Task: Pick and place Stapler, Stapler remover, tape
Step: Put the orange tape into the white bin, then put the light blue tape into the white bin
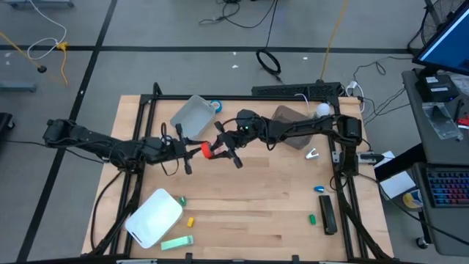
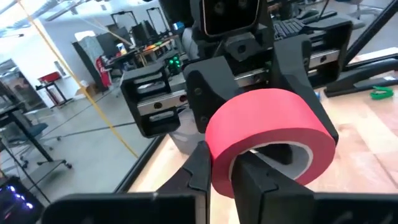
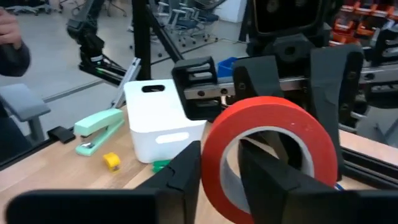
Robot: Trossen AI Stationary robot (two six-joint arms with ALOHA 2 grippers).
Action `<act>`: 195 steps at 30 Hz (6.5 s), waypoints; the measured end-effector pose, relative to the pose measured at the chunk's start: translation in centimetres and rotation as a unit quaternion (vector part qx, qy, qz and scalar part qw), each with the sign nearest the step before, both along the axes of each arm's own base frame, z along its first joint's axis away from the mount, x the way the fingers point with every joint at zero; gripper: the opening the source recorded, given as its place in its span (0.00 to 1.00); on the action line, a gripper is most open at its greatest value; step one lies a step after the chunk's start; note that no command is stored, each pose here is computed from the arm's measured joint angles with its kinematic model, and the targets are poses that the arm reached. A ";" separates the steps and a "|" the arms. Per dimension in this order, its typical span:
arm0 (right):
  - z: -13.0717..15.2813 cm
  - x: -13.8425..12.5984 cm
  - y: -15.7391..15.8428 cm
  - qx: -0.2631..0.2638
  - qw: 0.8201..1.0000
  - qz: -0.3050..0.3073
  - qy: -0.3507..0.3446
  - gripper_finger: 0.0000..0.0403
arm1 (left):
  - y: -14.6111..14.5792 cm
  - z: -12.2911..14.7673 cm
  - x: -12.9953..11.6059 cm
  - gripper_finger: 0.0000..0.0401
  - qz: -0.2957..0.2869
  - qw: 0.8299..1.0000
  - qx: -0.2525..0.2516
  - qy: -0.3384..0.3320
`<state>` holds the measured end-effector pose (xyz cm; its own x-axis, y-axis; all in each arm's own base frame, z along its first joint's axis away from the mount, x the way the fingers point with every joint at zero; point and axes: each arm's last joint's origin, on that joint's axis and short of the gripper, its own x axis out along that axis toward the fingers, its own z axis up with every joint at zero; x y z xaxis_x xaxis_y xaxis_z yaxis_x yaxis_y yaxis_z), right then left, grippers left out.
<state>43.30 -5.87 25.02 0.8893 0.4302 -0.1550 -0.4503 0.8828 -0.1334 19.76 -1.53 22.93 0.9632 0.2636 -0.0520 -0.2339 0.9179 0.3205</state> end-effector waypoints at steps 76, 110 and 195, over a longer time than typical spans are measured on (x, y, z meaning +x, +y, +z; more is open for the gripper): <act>-6.7 -19.7 3.5 0.043 0.931 -0.304 0.195 0.44 | -4.2 1.3 -3.4 0.09 0.155 0.739 -0.494 0.431; -6.1 -19.8 3.5 0.029 0.948 -0.294 0.123 0.44 | -11.2 -0.3 -3.9 0.09 0.258 0.546 -0.525 0.599; -1.4 -15.9 2.8 -0.105 0.940 -0.320 -0.058 0.42 | 3.1 6.1 -3.5 0.23 0.236 0.913 -0.172 0.284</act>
